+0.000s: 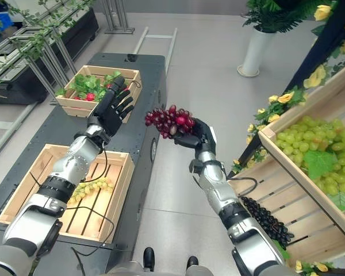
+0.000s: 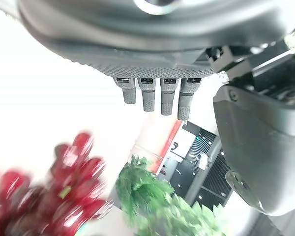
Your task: Pick up the fruits from the basket on one side to the basket on the other side
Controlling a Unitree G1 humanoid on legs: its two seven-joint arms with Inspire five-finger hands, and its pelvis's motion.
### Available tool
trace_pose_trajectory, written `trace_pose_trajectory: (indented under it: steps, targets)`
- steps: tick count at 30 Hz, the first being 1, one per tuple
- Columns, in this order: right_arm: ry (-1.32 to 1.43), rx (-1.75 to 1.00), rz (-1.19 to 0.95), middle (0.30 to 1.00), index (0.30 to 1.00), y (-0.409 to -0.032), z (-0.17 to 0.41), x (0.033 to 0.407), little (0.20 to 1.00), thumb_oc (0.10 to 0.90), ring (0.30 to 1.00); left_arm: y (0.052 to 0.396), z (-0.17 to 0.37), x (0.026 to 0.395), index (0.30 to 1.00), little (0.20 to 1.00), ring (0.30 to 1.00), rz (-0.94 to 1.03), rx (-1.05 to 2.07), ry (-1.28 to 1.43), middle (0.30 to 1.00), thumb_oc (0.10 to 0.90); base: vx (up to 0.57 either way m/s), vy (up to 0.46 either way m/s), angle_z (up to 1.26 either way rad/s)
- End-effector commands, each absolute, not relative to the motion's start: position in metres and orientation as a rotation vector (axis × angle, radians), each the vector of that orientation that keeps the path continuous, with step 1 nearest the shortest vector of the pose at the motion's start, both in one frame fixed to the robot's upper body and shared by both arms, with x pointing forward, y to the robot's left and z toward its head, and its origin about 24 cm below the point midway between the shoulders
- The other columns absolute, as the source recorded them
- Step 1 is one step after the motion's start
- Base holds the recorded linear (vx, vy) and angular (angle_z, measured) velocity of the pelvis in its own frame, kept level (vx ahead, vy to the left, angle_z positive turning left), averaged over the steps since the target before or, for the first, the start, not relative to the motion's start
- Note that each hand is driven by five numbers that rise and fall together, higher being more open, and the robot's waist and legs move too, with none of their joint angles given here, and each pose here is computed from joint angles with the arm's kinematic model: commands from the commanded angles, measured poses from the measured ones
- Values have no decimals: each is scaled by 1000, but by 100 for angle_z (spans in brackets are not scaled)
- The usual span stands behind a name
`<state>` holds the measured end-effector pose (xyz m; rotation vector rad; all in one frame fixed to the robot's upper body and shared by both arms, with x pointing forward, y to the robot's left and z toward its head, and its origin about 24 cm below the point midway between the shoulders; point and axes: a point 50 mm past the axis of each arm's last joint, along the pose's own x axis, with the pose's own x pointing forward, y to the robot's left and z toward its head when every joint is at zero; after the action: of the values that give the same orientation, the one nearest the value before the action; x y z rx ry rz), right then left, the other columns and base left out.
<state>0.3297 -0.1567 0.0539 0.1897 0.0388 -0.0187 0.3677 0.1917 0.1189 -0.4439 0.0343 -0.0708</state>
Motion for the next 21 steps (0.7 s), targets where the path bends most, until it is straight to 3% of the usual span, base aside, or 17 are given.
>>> trace_pose_trajectory:
  steps: [1, 11, 21]
  targets:
    - [-301, 243, 44, 300, 300, -164, 109, 335, 300, 400, 300, 222, 138, 373, 900, 900, 900, -1, -361, -109, 900, 800, 3, 21, -5]
    - [-171, 228, 17, 300, 300, -195, 63, 310, 300, 400, 300, 241, 95, 350, 900, 900, 900, 46, -393, -39, 900, 800, 12, 20, -19]
    - [40, 277, -4, 300, 300, -214, 2, 260, 300, 400, 300, 235, 47, 303, 900, 900, 900, 52, -344, -78, 900, 800, 25, 2, -15]
